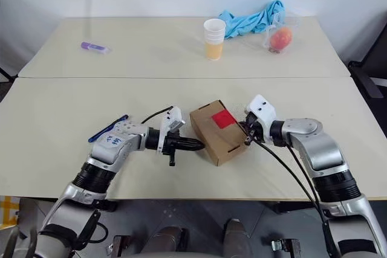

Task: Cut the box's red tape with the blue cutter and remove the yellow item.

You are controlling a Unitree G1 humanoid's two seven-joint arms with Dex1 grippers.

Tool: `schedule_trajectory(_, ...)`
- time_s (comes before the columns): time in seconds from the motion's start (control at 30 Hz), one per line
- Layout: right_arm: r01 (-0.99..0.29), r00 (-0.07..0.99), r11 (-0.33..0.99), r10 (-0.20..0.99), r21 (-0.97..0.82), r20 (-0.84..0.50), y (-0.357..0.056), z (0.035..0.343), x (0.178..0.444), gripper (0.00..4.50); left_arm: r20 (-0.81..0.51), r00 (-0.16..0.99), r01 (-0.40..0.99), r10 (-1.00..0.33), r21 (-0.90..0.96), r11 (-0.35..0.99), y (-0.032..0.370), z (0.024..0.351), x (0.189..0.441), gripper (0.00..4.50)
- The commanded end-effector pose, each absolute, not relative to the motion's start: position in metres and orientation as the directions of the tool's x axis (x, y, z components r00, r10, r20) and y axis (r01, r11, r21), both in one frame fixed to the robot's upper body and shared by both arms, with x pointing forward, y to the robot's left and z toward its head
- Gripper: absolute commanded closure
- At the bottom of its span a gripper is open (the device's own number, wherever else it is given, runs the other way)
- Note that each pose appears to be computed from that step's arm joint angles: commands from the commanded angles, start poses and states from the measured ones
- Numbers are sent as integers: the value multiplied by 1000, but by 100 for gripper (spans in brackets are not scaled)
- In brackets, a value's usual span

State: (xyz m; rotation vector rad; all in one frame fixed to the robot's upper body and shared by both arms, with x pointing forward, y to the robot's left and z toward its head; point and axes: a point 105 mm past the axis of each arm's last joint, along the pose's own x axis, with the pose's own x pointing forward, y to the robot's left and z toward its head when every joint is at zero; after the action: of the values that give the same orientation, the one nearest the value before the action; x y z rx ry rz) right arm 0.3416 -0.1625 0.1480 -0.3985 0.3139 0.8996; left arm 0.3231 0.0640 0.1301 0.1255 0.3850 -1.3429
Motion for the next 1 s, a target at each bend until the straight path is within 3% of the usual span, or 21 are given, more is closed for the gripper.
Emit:
schedule_trajectory(0.03,-804,595,546,746,-237,-299,-178,188,323,433,-175,290,953,-941,-40,301,110,175,330,450)
schedule_trajectory(0.1,-816,575,524,779,-245,-249,-191,197,306,390,-108,379,925,-919,11,380,152,187,328,431)
schedule_trajectory(0.23,-846,518,462,831,-266,-204,-197,202,281,254,-102,454,891,-885,64,449,197,186,315,331)
schedule_trajectory(0.33,-836,467,420,882,-353,-55,-164,205,254,148,-238,781,610,-577,92,787,343,157,279,237)
schedule_trajectory(0.47,-855,376,368,925,-365,52,-133,203,239,9,-290,876,431,-385,113,895,407,153,246,116)
schedule_trajectory(0.6,-867,307,348,937,-357,168,-119,210,231,0,-315,908,332,-278,135,933,436,150,225,3)
schedule_trajectory(0.77,-860,249,278,961,-429,122,-113,205,222,0,-341,888,360,-308,100,928,432,142,216,3)
schedule_trajectory(1.0,-851,282,272,958,-449,45,-135,210,211,0,-287,798,572,-531,83,816,368,145,262,3)
